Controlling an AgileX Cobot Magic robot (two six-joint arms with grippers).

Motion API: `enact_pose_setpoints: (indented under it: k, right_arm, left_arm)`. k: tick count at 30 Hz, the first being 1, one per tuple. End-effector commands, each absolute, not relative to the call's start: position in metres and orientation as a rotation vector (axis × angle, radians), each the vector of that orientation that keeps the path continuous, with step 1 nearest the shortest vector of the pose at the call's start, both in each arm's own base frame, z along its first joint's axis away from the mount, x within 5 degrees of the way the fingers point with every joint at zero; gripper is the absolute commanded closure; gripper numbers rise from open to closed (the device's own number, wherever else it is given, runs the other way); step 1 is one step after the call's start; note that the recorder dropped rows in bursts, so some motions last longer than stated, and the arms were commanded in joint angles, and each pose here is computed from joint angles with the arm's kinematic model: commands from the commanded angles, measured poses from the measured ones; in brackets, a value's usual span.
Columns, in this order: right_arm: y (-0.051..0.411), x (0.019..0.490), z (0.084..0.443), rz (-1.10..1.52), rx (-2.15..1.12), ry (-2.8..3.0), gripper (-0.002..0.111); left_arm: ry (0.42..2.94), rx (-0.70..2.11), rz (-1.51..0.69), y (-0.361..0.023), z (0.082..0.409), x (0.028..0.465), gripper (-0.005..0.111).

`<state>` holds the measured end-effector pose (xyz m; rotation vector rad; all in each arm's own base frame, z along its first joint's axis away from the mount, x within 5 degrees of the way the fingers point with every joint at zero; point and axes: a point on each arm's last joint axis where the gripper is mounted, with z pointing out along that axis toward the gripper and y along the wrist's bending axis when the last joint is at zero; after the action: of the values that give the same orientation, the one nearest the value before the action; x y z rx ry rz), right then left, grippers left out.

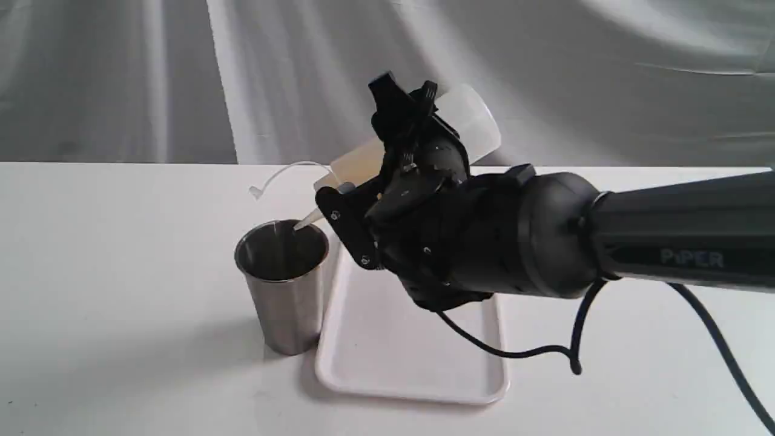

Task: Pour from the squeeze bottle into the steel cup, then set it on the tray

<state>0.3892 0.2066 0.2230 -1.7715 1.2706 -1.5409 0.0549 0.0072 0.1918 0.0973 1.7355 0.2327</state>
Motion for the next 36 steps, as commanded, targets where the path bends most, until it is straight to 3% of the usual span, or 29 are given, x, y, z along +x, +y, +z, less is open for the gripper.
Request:
enact_pose_setpoints:
  k: [1, 22, 36]
  right_arm:
    - [0.209, 0.388, 0.235, -1.571, -1.737, 1.243, 0.108]
    - [0.207, 0.388, 0.237, -1.469, -1.535, 1.387, 0.108]
    - [0.181, 0.384, 0.245, -1.148, -1.195, 1.691, 0.108]
  left_arm:
    - [1.725, 0.090, 0.228, 0.007, 0.192, 0.055, 0.098]
    - [1.725, 0.090, 0.228, 0.007, 0.192, 0.055, 0.098]
    - [1.725, 0.091, 0.229, 0.007, 0.192, 0.055, 0.098]
